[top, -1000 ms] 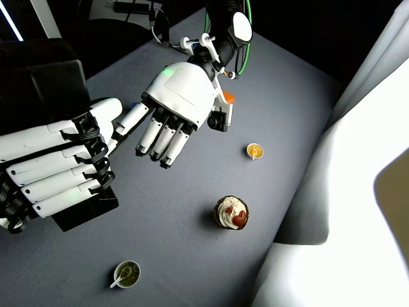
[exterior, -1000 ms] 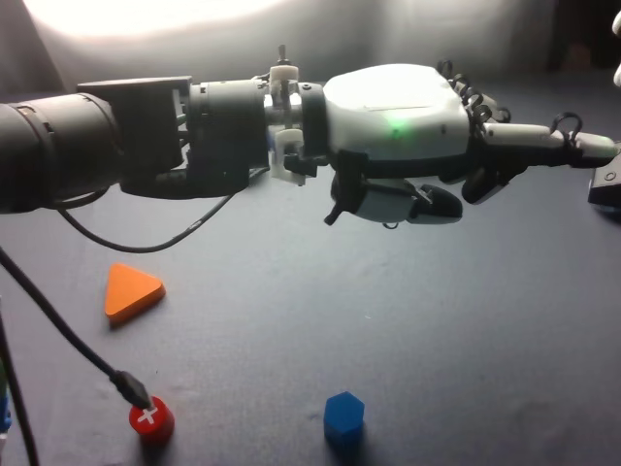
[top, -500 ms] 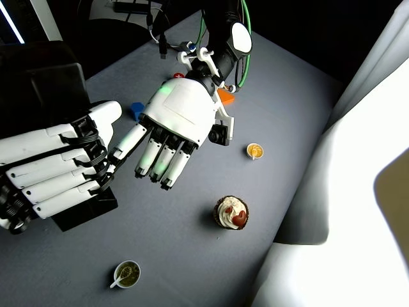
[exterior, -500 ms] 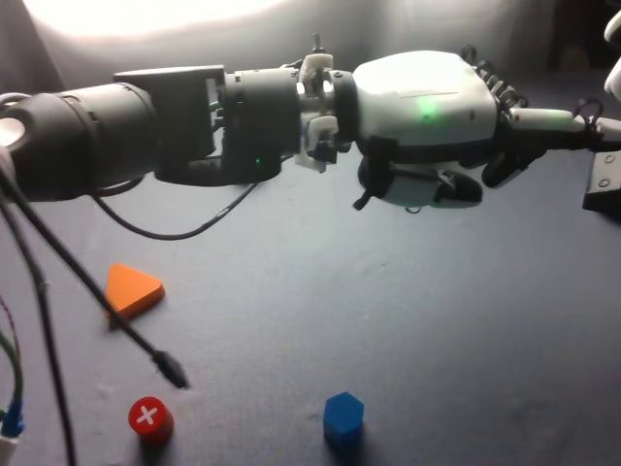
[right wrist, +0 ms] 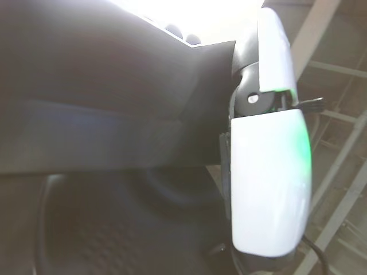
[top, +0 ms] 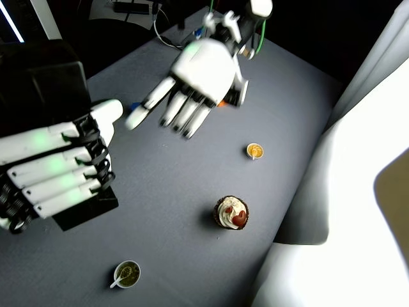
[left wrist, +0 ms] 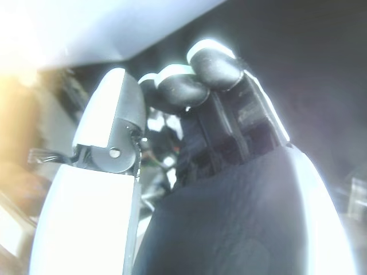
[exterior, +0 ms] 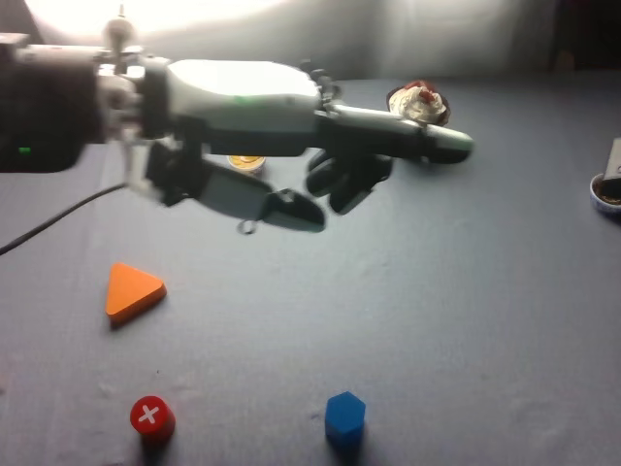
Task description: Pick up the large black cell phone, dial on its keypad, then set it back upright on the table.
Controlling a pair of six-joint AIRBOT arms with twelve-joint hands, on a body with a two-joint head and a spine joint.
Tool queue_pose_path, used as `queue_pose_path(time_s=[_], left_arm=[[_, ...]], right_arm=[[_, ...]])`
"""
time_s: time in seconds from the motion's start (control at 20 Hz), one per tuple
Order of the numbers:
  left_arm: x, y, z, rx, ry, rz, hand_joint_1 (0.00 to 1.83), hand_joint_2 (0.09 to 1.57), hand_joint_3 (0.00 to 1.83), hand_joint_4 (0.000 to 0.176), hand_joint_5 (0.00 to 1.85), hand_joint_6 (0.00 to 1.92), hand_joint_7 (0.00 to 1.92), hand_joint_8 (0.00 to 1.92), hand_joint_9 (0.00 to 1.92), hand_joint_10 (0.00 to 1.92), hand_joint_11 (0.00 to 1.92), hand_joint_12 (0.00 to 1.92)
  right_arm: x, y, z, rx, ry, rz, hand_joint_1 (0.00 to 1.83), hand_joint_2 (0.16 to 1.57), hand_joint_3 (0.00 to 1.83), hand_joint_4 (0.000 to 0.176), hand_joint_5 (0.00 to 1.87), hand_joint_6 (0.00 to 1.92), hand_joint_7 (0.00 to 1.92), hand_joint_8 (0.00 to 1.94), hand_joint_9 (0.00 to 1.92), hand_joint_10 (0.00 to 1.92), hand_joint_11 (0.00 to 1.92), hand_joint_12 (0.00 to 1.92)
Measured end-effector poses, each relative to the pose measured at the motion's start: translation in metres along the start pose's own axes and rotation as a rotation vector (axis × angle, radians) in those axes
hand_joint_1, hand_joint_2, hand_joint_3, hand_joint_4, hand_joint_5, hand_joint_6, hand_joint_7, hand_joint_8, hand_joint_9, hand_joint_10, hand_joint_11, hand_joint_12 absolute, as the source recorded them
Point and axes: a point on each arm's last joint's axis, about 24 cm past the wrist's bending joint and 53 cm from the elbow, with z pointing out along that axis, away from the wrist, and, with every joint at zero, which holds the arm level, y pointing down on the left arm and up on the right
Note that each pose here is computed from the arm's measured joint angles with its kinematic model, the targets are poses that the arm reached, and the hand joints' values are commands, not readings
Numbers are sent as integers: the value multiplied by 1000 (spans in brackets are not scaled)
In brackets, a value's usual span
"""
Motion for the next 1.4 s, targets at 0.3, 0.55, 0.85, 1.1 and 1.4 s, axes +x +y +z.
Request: queue_pose_path(time_s=[0.3,0.55,0.85,1.1,1.4], left_arm=[[42,-17,-29,26,163,-53,1300,1269,0,96,143,19,680,1501,598,1791,525,1921],[-2,-62,-42,228,10,-164,532,1281,0,15,348,6,741,196,657,770,412,1452],[-28,-58,-34,240,-123,-323,10,1199,0,34,242,4,209,6,171,12,0,417],[-39,7,-20,-3,-278,-664,0,1177,0,48,195,1,158,5,114,9,1,29],[-25,-5,-13,20,-247,-785,0,1190,5,39,135,0,128,0,101,0,32,15]], right_arm=[[-31,-12,-13,-1,-114,-4,1369,1148,0,0,947,731,863,1258,864,1373,882,1292],[-36,-38,-26,33,-119,30,1371,1143,0,0,954,721,876,1233,872,1364,871,1314],[-47,-59,-26,3,-192,95,1367,1153,0,0,937,745,854,1261,853,1406,862,1395],[-44,-75,-24,2,-188,124,1374,1129,0,0,982,716,883,1203,918,1288,901,1277],[-51,-81,-22,-20,-200,137,1262,1109,0,0,1098,595,950,1262,921,1222,879,1471]])
